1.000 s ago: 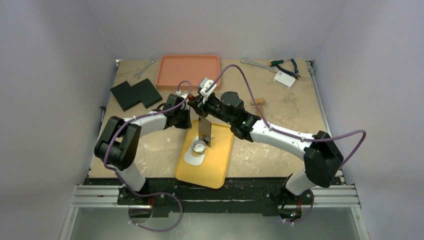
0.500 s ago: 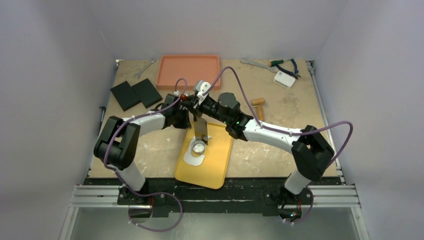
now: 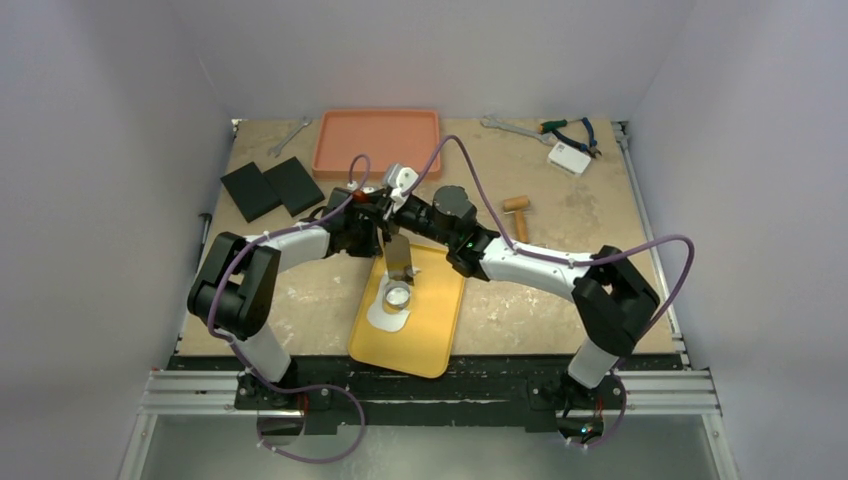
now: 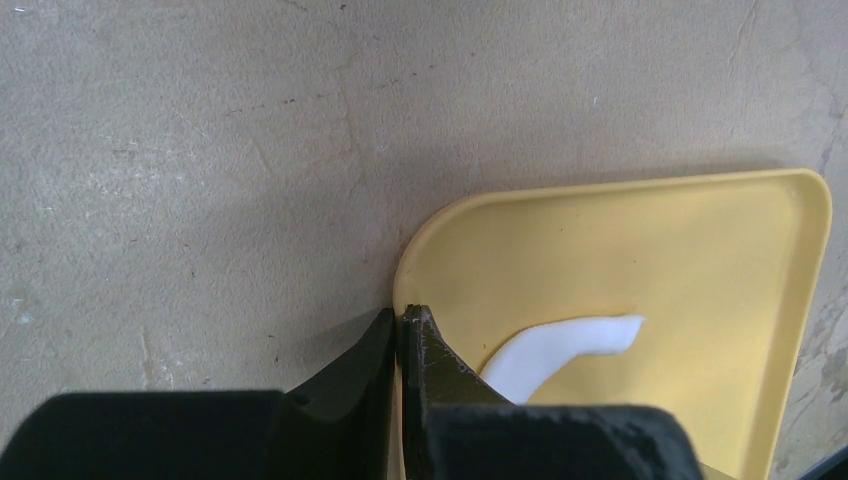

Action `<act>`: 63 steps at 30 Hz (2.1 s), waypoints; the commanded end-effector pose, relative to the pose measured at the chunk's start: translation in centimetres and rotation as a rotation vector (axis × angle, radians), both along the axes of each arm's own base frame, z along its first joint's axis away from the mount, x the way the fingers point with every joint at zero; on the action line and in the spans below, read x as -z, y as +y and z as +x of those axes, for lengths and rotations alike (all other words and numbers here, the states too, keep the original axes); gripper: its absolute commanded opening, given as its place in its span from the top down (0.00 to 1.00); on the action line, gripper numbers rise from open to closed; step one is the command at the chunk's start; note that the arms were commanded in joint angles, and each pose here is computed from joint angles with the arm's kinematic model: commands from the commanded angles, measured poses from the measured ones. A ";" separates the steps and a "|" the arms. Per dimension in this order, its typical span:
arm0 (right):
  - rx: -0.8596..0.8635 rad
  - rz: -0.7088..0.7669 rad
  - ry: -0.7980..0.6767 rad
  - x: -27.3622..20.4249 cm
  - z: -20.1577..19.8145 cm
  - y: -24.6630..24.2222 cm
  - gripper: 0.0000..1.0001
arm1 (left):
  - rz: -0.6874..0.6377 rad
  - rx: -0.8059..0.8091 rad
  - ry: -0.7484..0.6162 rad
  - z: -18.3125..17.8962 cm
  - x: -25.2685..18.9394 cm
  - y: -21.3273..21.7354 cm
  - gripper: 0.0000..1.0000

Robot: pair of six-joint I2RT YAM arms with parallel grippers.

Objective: Roll out the dumpling wrappers from the dough
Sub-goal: Remove the dumpling wrapper from the work surface, then place the spatula on the work surface.

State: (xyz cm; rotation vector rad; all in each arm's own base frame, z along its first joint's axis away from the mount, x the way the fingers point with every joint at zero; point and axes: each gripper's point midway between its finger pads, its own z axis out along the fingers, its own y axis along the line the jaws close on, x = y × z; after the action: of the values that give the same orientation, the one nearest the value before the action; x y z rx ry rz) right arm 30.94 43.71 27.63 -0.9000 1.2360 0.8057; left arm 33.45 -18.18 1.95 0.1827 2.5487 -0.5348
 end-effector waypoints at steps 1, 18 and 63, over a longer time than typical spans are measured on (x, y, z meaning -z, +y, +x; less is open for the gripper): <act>0.050 0.094 -0.144 -5.1 1.2 0.2 1.00 | 0.009 0.022 0.047 -1.4 1.0 0.1 1.00; 0.035 -0.079 -0.228 -5.7 0.8 -2.2 1.00 | 0.011 0.006 0.031 -1.1 0.6 0.8 1.00; 0.762 0.598 0.514 2.4 6.6 -24.0 1.00 | -0.024 0.059 -0.212 4.3 -9.7 0.3 0.54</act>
State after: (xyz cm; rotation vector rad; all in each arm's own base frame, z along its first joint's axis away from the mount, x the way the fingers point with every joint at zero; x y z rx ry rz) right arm 37.24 21.29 22.28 0.1131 1.6933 0.5111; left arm 37.52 -17.80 9.12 0.2402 2.4040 -0.5215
